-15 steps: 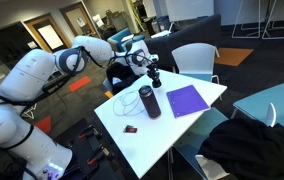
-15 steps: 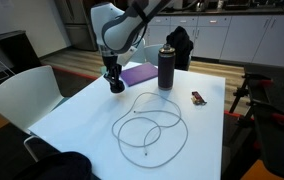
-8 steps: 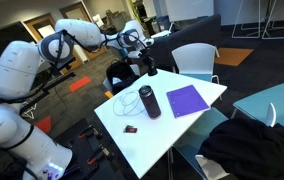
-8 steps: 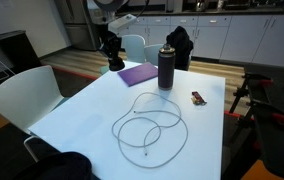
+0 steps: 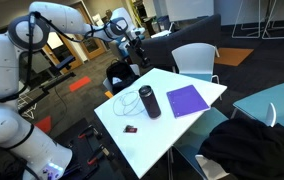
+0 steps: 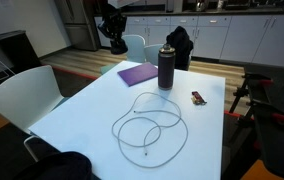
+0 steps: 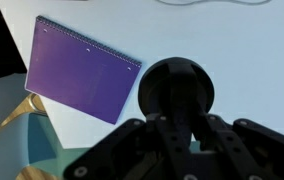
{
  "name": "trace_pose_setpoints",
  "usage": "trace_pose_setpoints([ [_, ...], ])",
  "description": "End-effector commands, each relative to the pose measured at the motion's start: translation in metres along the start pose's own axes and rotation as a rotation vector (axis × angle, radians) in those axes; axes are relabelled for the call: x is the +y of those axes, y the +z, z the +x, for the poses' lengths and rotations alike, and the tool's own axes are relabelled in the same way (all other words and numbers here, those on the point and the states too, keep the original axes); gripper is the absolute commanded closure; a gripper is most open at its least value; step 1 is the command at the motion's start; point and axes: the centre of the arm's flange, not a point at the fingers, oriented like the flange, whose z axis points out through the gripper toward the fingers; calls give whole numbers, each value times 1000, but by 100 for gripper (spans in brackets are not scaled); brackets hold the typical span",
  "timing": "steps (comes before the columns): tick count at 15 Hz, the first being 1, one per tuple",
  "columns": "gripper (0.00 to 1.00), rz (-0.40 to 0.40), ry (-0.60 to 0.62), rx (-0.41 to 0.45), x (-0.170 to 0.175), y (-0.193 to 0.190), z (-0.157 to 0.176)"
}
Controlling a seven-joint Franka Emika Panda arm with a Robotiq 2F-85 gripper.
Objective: Pick up the black lid from the table and put it on the bottle.
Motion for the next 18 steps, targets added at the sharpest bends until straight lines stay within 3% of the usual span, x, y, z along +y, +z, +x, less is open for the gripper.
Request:
trace_pose_setpoints([
  [1, 94, -5, 130, 78, 35, -29, -54],
  [7, 94, -1, 306, 59, 85, -37, -83],
  [8, 94, 3, 262, 51, 67, -27, -48],
  [9, 77, 2, 268, 45, 72, -27, -53],
  [12, 77, 3, 265, 42, 70, -23, -51],
  [13, 94, -5, 269, 30, 70, -25, -50],
  [18, 94, 11, 291, 4, 87, -33, -68],
])
